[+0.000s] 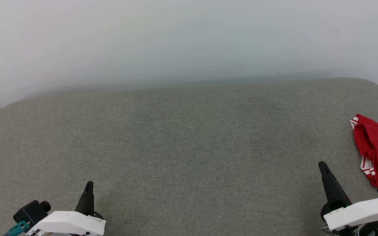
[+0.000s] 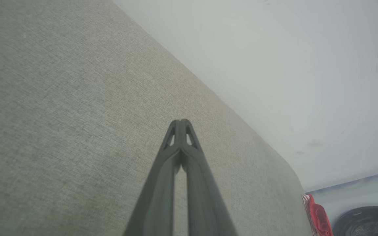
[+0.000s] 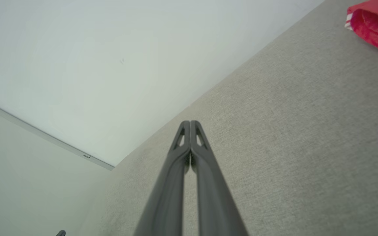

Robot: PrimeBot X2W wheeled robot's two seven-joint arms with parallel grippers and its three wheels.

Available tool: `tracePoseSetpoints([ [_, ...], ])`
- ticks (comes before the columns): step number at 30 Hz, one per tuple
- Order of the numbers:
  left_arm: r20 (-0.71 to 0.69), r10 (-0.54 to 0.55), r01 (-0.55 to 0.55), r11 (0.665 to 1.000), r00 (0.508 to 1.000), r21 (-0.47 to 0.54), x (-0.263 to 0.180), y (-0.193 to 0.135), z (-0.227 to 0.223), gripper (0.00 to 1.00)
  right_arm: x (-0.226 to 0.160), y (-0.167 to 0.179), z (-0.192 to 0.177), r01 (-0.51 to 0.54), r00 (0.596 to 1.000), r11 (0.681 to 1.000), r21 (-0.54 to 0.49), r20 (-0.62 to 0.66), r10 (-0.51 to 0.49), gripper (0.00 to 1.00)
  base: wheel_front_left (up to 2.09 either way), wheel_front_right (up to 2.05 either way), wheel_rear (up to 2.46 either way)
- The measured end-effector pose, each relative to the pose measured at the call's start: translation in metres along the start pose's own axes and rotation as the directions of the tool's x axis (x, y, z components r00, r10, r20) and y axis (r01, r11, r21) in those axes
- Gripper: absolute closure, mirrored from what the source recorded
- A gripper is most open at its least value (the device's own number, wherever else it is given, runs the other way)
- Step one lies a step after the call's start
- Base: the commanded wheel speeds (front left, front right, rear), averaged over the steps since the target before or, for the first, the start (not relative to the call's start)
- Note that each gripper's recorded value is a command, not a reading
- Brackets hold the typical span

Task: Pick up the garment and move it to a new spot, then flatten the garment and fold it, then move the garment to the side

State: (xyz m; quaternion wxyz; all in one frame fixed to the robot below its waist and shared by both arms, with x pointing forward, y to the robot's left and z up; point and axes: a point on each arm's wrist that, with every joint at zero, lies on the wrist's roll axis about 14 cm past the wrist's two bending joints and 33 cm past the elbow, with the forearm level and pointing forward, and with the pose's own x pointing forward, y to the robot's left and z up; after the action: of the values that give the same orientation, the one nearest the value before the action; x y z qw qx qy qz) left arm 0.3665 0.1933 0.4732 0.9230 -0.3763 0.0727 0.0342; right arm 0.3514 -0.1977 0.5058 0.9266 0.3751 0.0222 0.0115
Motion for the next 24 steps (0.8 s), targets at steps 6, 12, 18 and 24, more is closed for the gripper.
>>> tracePoseSetpoints([
  [6,-0.002,-0.003,0.003,0.997,1.0,-0.083,0.002,-0.001,0.001,1.0,0.003,-0.001,0.001,0.001,1.0,0.997,0.078,0.008,-0.002,1.0,0.0,0.0,0.0],
  [12,-0.003,-0.012,0.012,0.988,1.0,-0.155,0.004,-0.003,0.002,1.0,0.007,0.0,0.002,-0.002,1.0,0.989,0.151,0.012,0.0,1.0,0.0,0.0,0.0],
  [18,0.003,-0.024,0.024,0.969,1.0,-0.245,0.006,-0.005,0.006,1.0,0.009,-0.003,0.002,0.003,1.0,0.971,0.24,0.014,-0.007,1.0,0.0,0.0,0.0],
  [24,0.002,-0.03,0.029,0.95,1.0,-0.31,0.007,-0.006,0.005,1.0,0.013,-0.003,0.003,0.001,1.0,0.953,0.302,0.018,-0.006,1.0,0.0,0.0,0.0],
])
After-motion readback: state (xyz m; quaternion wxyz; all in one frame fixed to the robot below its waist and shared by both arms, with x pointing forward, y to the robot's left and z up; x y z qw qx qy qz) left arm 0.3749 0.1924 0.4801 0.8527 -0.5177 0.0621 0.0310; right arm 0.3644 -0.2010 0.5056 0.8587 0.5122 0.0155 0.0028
